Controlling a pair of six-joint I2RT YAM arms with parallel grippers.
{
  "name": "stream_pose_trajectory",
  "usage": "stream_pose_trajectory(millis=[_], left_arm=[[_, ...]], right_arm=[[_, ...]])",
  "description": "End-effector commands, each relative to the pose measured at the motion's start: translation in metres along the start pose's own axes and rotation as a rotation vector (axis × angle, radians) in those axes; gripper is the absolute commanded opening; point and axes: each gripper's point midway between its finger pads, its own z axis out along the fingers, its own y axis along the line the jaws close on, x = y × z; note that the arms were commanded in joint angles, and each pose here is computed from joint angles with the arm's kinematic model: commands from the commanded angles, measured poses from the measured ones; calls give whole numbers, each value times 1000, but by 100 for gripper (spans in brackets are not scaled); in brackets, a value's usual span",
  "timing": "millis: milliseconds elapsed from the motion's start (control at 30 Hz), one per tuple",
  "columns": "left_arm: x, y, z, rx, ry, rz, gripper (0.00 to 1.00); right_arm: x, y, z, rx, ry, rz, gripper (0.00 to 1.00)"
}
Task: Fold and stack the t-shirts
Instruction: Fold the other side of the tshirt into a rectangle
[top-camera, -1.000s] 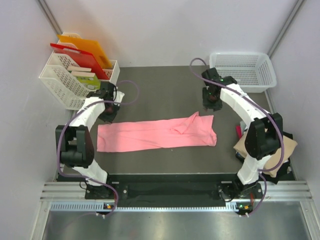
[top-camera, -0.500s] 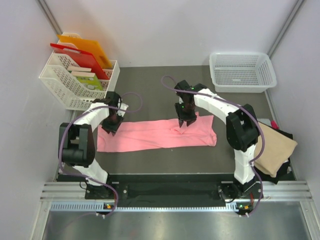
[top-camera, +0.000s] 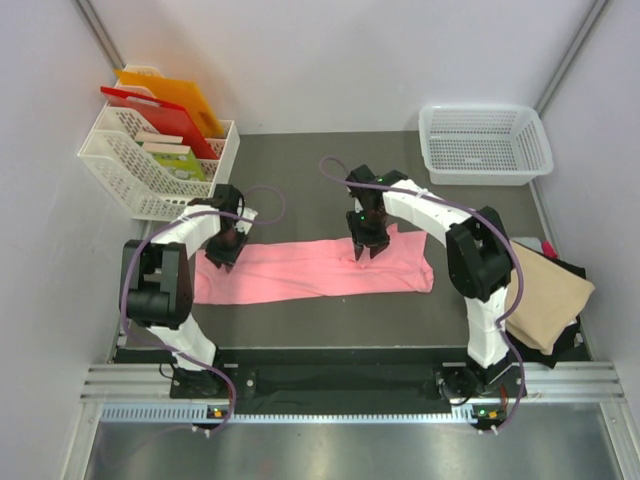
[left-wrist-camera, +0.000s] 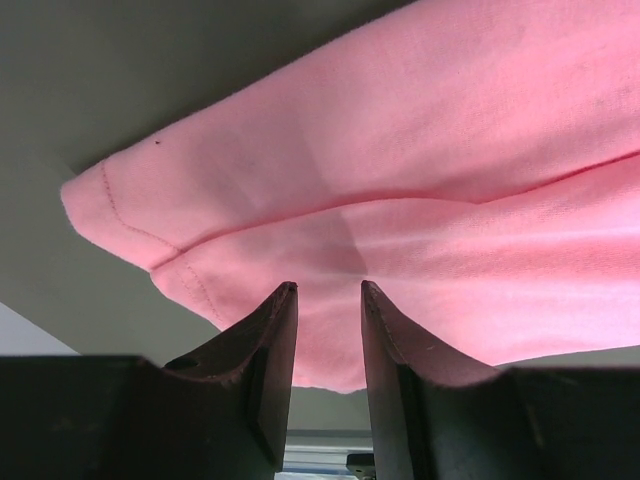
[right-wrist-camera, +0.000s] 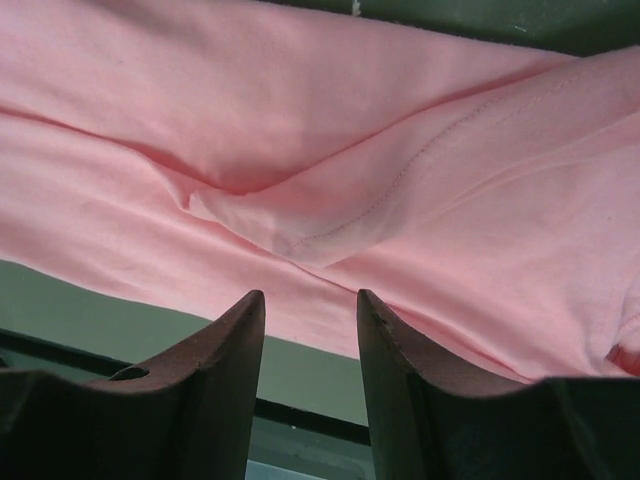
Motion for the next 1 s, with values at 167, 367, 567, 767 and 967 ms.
stream_pose_trajectory(millis=[167,367,567,767,967], left_arm=[[-2,3,-4,-14,-26,-10,37],[1,3,-3,-19,-22,-13,37],[8,-1,2,-10,-10,-17,37],[13,-6,6,6,1,-20,37],[15,-8,5,16,4,-9,37]], right_arm=[[4,-1,34,24,38,-12,41],[0,-8,48,55,48,-24,34],[-26,-2,21,69,-29,-44,12],[-59,20,-5,9,-108,-61,26],[-53,28,-1,-37,-76,-65,57]])
